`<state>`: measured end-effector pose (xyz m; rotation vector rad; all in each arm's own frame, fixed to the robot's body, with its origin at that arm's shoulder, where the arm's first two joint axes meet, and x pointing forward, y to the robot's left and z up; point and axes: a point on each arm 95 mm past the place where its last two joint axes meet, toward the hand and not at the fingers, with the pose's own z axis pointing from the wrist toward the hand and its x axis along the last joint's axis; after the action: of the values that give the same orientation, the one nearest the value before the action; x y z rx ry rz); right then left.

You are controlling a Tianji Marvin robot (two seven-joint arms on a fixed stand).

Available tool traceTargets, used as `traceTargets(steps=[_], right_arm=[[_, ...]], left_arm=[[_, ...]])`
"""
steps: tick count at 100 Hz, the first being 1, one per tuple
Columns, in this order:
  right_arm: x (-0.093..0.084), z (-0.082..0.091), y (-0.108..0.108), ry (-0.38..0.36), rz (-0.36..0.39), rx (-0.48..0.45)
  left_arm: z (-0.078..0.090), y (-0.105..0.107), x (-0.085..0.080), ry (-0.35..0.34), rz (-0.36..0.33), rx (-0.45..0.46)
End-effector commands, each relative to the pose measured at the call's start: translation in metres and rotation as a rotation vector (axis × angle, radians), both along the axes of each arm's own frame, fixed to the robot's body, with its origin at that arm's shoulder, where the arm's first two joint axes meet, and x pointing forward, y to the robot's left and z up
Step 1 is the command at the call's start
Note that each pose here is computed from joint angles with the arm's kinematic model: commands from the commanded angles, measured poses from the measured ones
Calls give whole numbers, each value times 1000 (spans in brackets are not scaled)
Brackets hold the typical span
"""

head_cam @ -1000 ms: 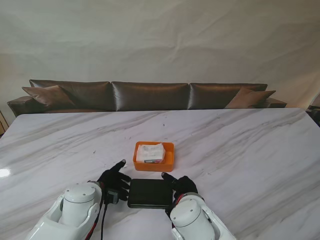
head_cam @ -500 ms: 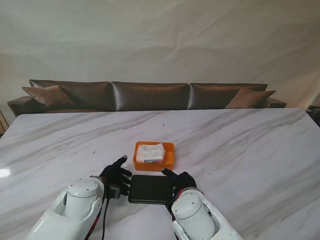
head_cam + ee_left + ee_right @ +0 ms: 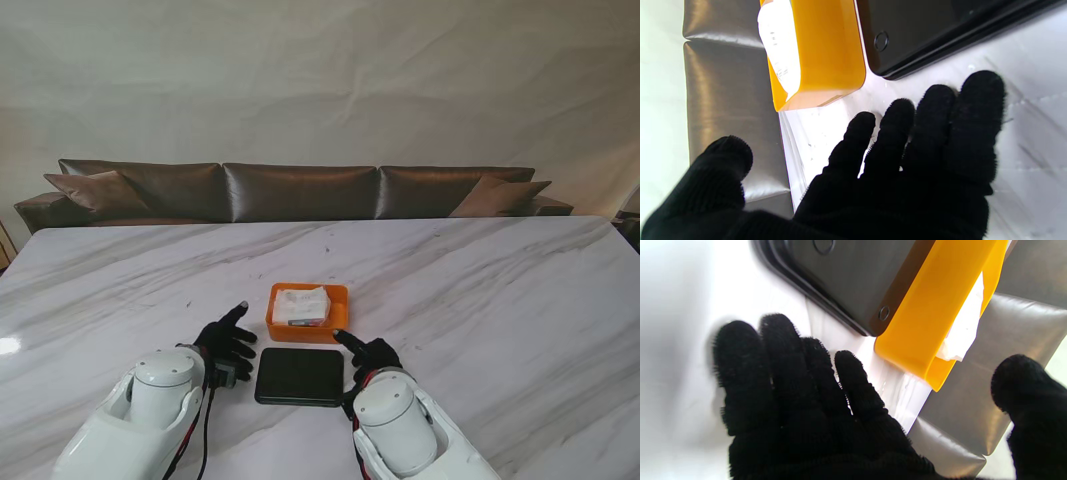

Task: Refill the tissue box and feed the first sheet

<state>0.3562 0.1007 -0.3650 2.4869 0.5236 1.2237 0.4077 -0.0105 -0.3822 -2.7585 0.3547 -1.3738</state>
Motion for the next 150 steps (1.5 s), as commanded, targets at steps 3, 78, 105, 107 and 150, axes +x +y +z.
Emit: traceTargets(steps=[3,78,105,107,150], right_arm=[[-2,-5,-5,29,-4,-10],[1,-5,3,54,30,42],[1,-4,5,59,32,49],[1,-4,6,60,33,49],[2,-1,16,58,51,74]], left_arm=[[-46,17,-25,147,-1,47],[-33,-3,-46,149,-94,48],[-30,-14,-45,157,-103,38],[-30,-14,-45,158,-104,37],[-28,-23,-42,151,-118,22]])
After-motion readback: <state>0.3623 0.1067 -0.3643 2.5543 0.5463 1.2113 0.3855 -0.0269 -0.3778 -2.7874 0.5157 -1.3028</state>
